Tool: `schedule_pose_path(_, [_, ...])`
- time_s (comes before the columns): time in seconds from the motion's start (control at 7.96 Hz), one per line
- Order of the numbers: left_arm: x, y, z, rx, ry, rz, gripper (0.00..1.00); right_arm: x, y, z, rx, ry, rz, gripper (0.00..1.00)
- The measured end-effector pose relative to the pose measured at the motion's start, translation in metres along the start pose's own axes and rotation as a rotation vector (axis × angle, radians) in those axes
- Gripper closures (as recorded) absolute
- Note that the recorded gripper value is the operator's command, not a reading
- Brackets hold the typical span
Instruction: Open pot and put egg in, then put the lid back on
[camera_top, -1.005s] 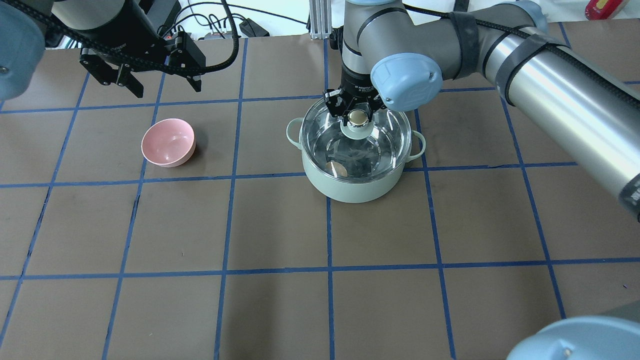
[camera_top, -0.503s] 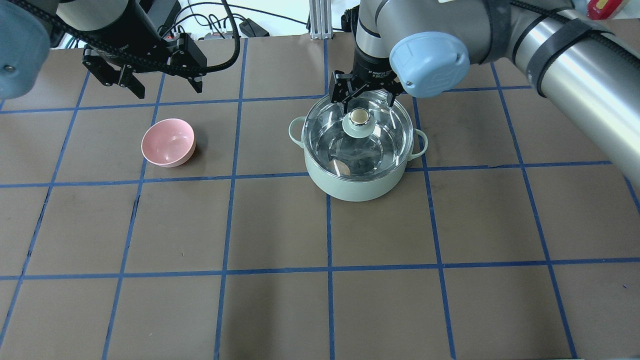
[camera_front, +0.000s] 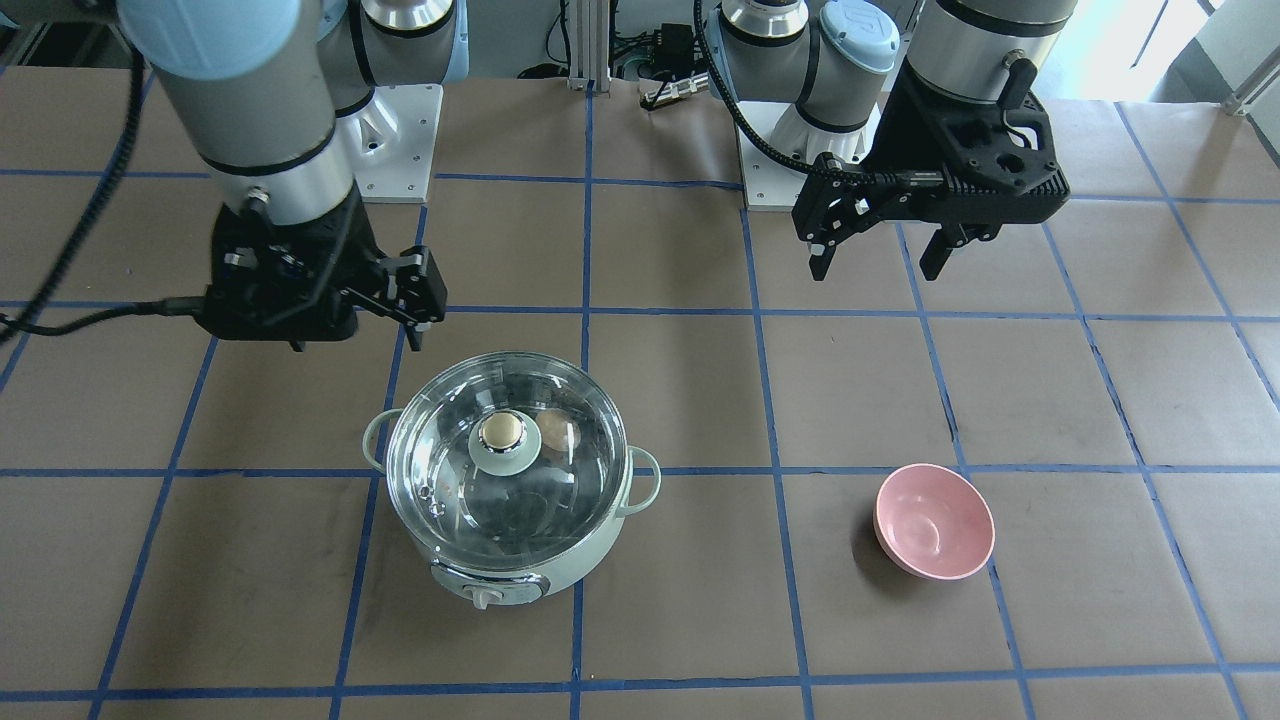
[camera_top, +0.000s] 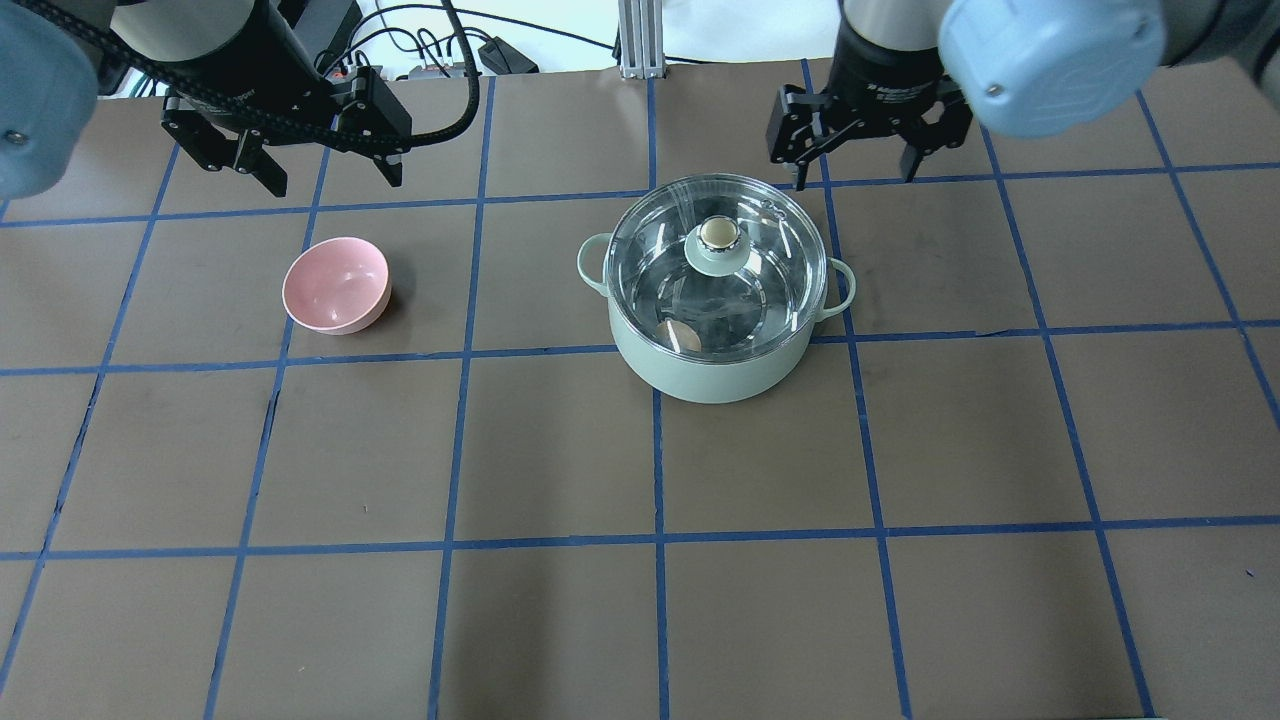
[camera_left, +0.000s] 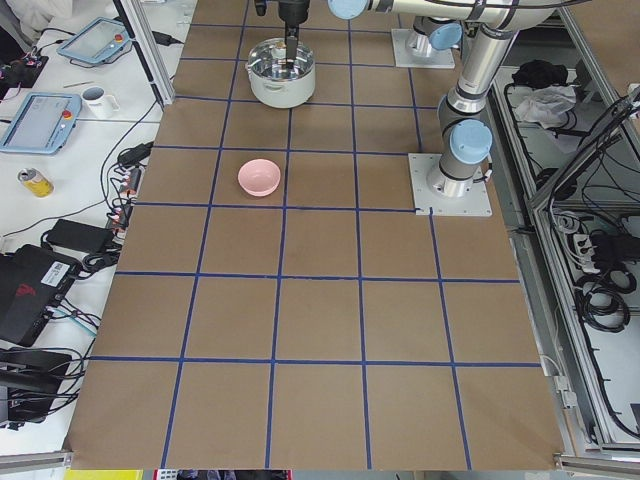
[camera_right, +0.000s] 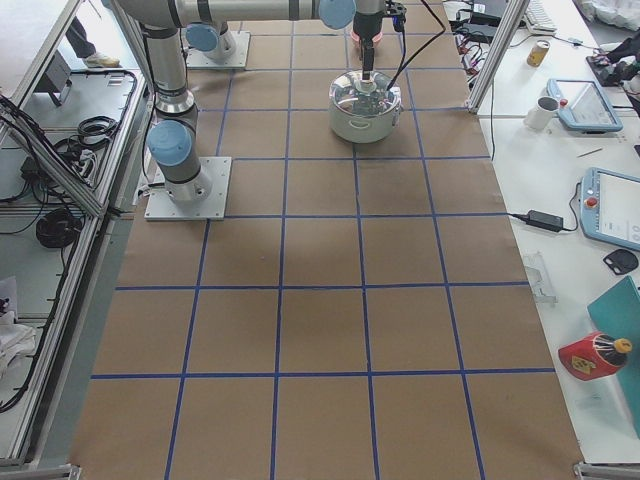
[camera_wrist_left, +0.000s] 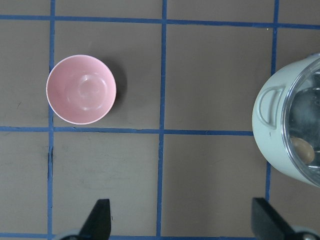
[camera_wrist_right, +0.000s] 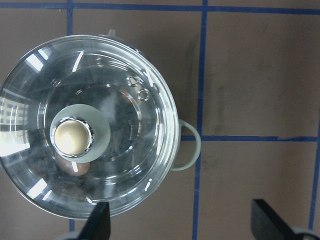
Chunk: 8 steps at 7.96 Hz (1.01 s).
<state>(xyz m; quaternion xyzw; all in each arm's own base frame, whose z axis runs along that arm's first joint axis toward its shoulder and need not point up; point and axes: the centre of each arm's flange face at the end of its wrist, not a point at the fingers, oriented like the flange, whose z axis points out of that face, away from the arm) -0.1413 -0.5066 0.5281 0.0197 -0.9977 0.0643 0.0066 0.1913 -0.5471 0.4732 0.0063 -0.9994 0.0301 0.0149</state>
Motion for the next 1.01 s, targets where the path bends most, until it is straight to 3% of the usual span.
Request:
schedule_pose_path(0.25, [0.000,0.000,-0.001,0.001,-0.002,0.001,0.00,0.049,0.007,-0.027,0.013,0.004,0.078,0.00])
schedule_pose_path(0.5, [0.000,0.000,0.000,0.001,-0.003,0.000,0.00,0.062,0.013,-0.038,0.023,-0.039,0.104,0.00])
schedule_pose_path(1.01, [0.000,0.000,-0.001,0.002,-0.003,0.002,0.00,0.060,0.016,-0.009,-0.028,-0.059,0.103,0.00])
